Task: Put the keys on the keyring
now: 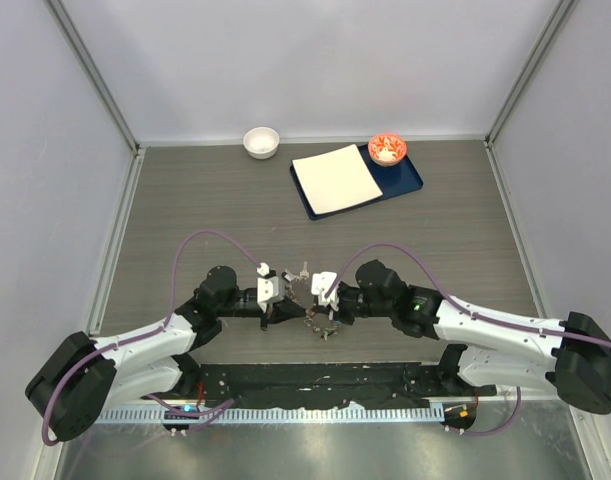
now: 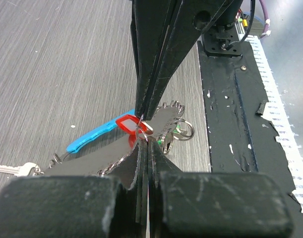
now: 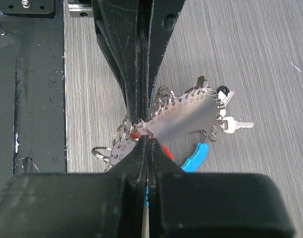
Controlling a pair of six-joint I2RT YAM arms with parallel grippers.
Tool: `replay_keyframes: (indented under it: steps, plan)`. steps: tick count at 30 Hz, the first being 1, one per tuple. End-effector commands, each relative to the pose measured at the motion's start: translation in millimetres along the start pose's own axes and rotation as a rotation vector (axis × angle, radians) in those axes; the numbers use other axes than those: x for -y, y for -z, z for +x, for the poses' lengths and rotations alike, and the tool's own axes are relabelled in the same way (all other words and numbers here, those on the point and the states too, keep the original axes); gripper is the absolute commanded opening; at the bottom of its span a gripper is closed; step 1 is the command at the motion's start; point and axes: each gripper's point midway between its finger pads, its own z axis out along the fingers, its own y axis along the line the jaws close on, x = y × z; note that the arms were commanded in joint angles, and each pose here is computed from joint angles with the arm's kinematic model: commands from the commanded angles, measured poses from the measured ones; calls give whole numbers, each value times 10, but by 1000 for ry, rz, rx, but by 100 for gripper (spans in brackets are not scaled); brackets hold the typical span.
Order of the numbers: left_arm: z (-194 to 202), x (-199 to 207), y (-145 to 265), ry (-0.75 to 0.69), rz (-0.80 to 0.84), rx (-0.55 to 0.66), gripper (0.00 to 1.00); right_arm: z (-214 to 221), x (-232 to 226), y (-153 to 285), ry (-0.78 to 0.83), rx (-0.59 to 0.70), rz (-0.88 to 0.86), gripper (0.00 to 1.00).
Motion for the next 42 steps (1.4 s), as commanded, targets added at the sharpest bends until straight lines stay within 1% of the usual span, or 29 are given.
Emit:
replay_keyframes:
  steps: [1, 10, 15, 19, 20, 21, 24, 28, 33, 39, 41, 42]
  plan:
    - [-350, -11, -44, -89, 22, 101, 0, -342, -31, -42, 35, 90, -45, 1]
    - [-385, -12, -25, -99, 10, 119, 0, -292, -88, -69, 31, 69, -75, 1]
    - [-414, -88, 4, -98, -52, 131, 0, -280, -98, -56, 30, 55, -80, 1]
    - [-398, -178, 30, -67, -118, 131, 0, -285, -92, -40, 36, 54, -72, 1]
    - [-401, -205, 37, -56, -135, 134, 0, -233, -122, -27, 29, 32, -81, 1]
    - [-420, -266, 53, -28, -178, 142, 0, -225, -121, -20, 29, 29, -78, 1]
    - [-433, -316, 90, 14, -229, 164, 0, -186, -125, -17, 29, 12, -74, 1]
    - [-508, -292, 123, 49, -238, 202, 0, -156, -116, -29, 33, -3, -62, 1]
    - [-505, -298, 168, 61, -266, 226, 0, -126, -126, -57, 36, -15, -61, 1]
    - [-436, -261, 167, 32, -249, 216, 0, -143, -51, -30, 10, 1, -1, 1]
    - [-388, -254, 175, 28, -250, 206, 0, -152, 10, -2, -38, -1, 44, 1]
    - [-381, -254, 184, 24, -254, 205, 0, -109, 98, 15, -54, -23, 100, 1]
